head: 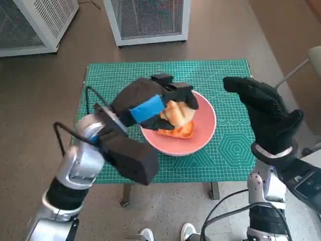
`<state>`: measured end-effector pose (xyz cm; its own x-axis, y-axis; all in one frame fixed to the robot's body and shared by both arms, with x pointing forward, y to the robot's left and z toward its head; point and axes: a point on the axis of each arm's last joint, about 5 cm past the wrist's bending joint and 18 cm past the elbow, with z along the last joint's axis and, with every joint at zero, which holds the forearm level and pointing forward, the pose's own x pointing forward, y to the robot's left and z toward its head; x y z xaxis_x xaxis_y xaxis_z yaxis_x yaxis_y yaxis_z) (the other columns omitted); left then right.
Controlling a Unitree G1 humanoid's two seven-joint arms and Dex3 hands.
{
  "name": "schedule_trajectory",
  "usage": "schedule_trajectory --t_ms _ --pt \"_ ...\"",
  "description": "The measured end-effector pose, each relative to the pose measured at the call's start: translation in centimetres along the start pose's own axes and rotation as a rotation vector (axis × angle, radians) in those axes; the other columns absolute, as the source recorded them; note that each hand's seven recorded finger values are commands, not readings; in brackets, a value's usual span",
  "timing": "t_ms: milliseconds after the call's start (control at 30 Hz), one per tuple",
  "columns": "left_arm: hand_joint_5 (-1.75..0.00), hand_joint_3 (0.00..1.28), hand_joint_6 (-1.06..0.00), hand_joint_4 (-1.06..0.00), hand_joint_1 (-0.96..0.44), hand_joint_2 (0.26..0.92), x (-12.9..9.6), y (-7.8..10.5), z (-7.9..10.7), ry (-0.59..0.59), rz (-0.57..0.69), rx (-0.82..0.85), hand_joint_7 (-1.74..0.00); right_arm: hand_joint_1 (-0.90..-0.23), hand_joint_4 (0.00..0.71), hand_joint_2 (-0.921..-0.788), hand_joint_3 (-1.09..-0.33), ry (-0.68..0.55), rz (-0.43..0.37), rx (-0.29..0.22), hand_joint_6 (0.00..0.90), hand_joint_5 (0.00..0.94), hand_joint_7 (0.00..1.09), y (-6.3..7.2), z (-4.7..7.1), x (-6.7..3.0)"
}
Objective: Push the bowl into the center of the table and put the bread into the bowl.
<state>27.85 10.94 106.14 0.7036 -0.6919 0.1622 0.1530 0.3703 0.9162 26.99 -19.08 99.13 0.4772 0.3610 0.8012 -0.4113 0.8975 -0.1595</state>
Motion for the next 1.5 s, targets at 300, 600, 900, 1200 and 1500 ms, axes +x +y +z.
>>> schedule_trajectory --t_ms 300,600,900,1200,1500 --pt "-0.55 0.12 -0.42 -0.45 -0.23 0.873 0.5 -1.2 -0.8 0.044 -0.094 -0.027 -0.88 -0.488 0.324 -0.921 -0.530 -0.003 -0.019 -0.008 -0.001 0.000 0.60 0.1 0.2 -0.22" --pt "-0.03 0.03 -0.23 -0.25 -0.47 0.891 0.4 -1.6 -1.3 0.072 -0.124 -0.026 -0.36 -0.474 0.320 -0.921 -0.525 0.004 -0.021 -0.016 -0.001 0.001 0.59 0.3 0.2 -0.15" --pt "0.00 0.02 -0.20 -0.18 -0.52 0.901 0.1 -2.0 -1.6 0.086 -0.126 -0.033 -0.30 -0.473 0.327 -0.921 -0.523 0.009 -0.019 -0.014 0.000 0.004 0.59 0.5 0.1 -0.09" --pt "0.00 0.01 -0.19 -0.17 -0.54 0.909 -0.7 -2.1 -2.1 0.107 -0.116 -0.042 -0.27 -0.476 0.329 -0.921 -0.520 0.015 -0.019 -0.008 0.000 0.005 0.59 0.5 0.0 -0.07" --pt "0.00 0.00 -0.20 -0.18 -0.54 0.906 -1.7 -0.3 -2.0 0.098 -0.028 -0.060 -0.21 -0.473 0.325 -0.921 -0.518 0.021 -0.016 -0.003 0.000 0.002 0.59 0.6 0.0 0.07"
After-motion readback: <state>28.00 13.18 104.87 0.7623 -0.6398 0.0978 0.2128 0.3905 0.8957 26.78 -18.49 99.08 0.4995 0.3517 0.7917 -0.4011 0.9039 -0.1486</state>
